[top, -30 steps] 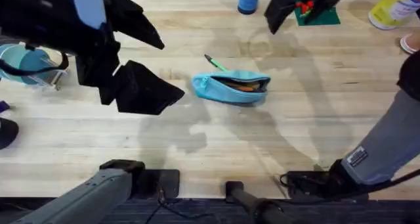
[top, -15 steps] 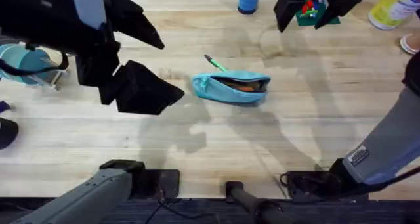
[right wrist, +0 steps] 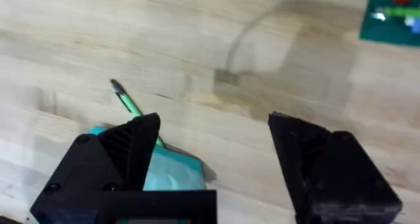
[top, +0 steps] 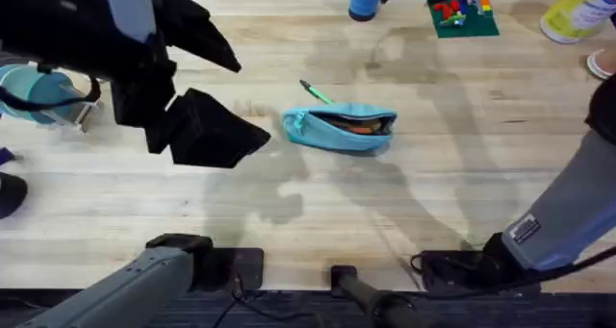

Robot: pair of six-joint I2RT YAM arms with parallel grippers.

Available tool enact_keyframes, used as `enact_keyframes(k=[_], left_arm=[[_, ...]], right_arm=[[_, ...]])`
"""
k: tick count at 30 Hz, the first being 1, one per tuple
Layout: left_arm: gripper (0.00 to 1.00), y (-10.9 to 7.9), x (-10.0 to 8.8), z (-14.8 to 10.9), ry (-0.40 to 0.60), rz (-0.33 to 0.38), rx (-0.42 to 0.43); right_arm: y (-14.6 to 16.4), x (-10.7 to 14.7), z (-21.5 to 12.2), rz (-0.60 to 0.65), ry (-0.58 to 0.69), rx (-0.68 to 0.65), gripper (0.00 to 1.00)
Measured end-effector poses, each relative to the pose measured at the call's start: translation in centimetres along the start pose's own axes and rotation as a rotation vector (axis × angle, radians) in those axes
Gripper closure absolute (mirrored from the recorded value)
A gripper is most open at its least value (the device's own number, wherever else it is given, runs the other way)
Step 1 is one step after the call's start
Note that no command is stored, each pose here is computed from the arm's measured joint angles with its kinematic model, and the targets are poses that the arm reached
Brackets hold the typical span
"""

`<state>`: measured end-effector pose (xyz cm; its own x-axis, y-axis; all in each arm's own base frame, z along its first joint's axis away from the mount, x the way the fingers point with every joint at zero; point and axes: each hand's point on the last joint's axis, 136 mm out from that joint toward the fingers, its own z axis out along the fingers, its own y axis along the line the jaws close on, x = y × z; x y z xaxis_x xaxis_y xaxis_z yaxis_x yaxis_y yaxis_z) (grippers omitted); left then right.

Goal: Unzip the bag, pick up the pens from the table one at a time and place them inside, then zip the bag closed.

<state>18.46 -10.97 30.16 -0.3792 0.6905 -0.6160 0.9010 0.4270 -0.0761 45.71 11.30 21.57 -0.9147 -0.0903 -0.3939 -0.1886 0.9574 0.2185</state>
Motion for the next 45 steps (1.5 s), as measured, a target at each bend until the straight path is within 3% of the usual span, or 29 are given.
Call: enact_keyframes(k=[11,25,37,45], left_arm=[[0.008,0.0,0.0,0.0,0.000,0.000,0.000],[0.008,0.0,0.0,0.0,0.000,0.000,0.000],[0.008,0.0,0.0,0.0,0.000,0.000,0.000],[0.008,0.0,0.0,0.0,0.000,0.000,0.000]], right_arm=[[6.5,0.5,0.9,-0.201,-0.004,-0.072,0.005],[9.8,0.9,1.7,-0.284,-0.007,-0.107,0.004],[12.2,3.0,11.0,-0.363,0.120,-0.126,0.005],[13.7,4.9,13.7,-0.394,0.180,-0.134,0.004]])
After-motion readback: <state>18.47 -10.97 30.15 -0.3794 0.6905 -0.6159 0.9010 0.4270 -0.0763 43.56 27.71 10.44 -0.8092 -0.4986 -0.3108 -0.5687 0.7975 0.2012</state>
